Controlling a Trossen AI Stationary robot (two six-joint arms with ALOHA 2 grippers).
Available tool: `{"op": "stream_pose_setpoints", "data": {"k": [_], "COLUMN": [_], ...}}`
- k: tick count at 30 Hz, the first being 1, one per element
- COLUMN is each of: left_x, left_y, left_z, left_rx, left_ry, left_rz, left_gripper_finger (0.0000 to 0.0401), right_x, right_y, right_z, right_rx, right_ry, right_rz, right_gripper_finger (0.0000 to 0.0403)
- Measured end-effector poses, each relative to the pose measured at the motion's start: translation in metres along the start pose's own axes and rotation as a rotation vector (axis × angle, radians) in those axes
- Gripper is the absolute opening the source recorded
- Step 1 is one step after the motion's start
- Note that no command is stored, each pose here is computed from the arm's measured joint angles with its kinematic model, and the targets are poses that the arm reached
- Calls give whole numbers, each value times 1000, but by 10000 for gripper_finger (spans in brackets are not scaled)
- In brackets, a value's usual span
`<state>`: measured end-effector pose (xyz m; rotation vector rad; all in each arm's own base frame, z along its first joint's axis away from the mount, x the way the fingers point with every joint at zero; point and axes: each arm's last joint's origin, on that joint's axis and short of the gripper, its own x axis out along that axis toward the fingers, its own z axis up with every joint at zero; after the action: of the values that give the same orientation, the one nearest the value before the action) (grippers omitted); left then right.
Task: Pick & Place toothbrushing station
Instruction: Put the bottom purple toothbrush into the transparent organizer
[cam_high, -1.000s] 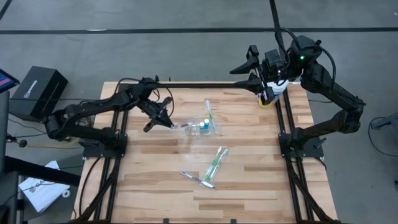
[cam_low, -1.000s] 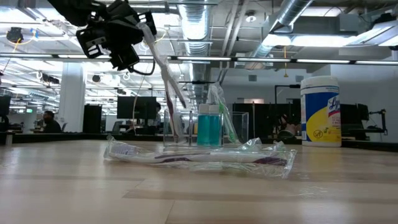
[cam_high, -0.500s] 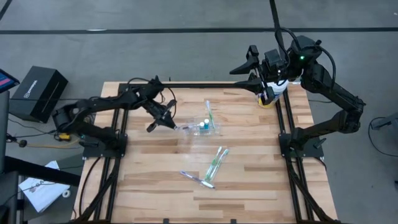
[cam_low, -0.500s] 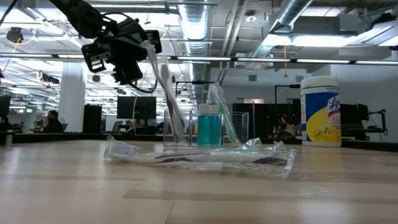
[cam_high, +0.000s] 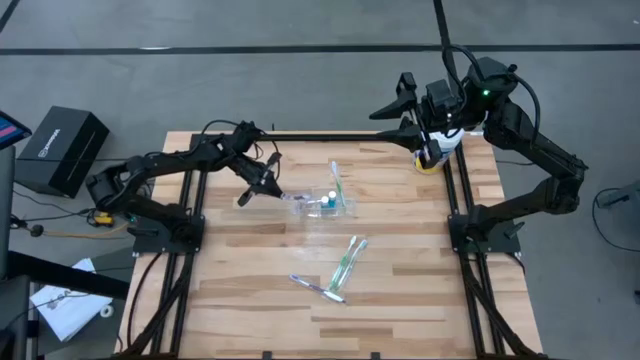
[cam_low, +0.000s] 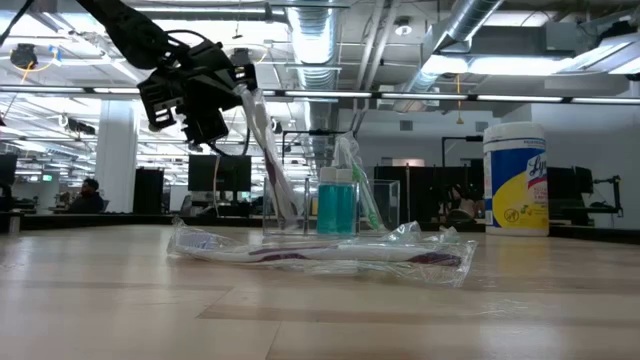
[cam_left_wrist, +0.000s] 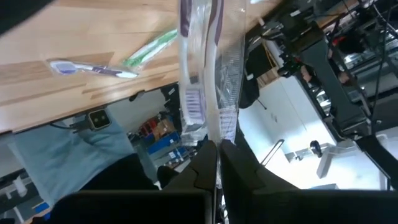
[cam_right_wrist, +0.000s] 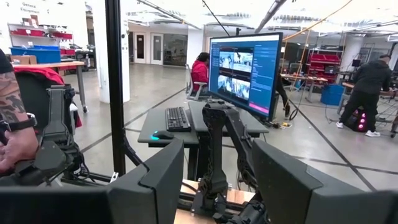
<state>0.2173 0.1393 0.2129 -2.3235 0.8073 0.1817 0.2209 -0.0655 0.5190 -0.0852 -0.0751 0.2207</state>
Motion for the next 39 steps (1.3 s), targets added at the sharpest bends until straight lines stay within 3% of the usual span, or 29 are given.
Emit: {"op": "stream_pose_setpoints", "data": {"k": [7, 13, 18, 33, 39], "left_x": [3, 4, 5, 5, 7], "left_y": [0, -6, -12, -12, -11], "left_z": [5, 3, 1, -1, -3], "left_rx": [18, 136, 228, 302, 318], "left_ry": [-5, -21, -27, 38, 58], "left_rz": [7, -31, -67, -56, -48], "left_gripper_finger": [5, 36, 77, 241, 273], "right_x": [0, 0, 0, 0, 0], "right_y": [0, 0, 0, 0, 0], "right_z": [0, 0, 4, 5, 6], "right_rx": [-2, -4, -24, -5, -10], "right_ry": [-1, -3, -34, -46, -52], "right_rz": [0, -1, -2, -2, -2], "right_gripper_finger": [179, 179, 179, 179, 179]}}
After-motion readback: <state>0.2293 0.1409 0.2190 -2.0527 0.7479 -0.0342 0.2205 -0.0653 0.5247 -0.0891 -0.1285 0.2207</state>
